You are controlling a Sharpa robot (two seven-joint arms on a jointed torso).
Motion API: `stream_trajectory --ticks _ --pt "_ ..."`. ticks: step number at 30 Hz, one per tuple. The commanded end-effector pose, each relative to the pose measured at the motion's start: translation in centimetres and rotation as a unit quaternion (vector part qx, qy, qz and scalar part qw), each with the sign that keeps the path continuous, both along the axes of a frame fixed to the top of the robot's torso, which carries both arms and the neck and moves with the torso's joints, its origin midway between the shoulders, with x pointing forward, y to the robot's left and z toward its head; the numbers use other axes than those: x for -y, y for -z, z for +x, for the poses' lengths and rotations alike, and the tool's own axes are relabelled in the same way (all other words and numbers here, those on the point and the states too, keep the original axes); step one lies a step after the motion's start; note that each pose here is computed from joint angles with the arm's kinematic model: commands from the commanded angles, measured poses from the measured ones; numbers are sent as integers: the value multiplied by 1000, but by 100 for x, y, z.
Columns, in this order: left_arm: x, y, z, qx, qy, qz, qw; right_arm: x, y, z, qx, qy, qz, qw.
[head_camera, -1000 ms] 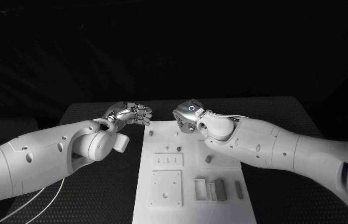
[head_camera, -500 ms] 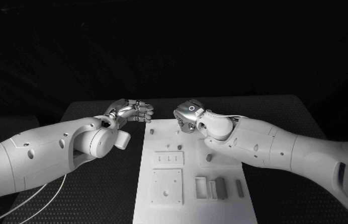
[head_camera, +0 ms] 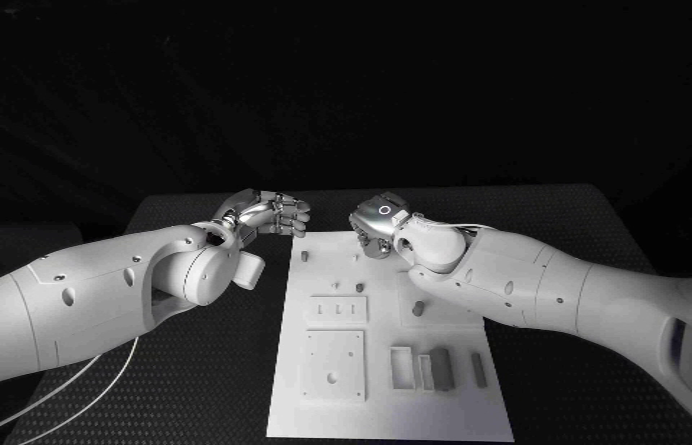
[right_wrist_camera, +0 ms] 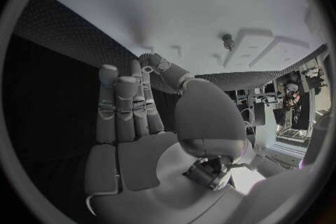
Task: Assemble the parts on the task board
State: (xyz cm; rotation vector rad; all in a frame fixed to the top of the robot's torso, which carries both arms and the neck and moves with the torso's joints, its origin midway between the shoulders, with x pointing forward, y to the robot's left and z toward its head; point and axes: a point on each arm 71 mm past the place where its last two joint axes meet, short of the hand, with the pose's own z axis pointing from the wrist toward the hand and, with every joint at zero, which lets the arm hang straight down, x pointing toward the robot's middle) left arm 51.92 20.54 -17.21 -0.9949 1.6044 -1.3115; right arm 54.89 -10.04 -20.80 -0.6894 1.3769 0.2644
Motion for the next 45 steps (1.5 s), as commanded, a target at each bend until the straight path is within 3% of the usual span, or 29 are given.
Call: stream_trajectory --ticks 1,32,38,45 --pt "31 -21 -4 4 10 -3 1000 -28 20 -19 -5 -8 -5 1000" --pt "49 -71 5 6 12 -3 1000 -83 90 -6 -19 -9 -14 1000" --pt "51 -75 5 6 13 -3 1000 -85 104 7 -32 -11 4 999" --pt "39 -78 7 7 11 -2 1000 -42 80 15 -23 -10 29 999"
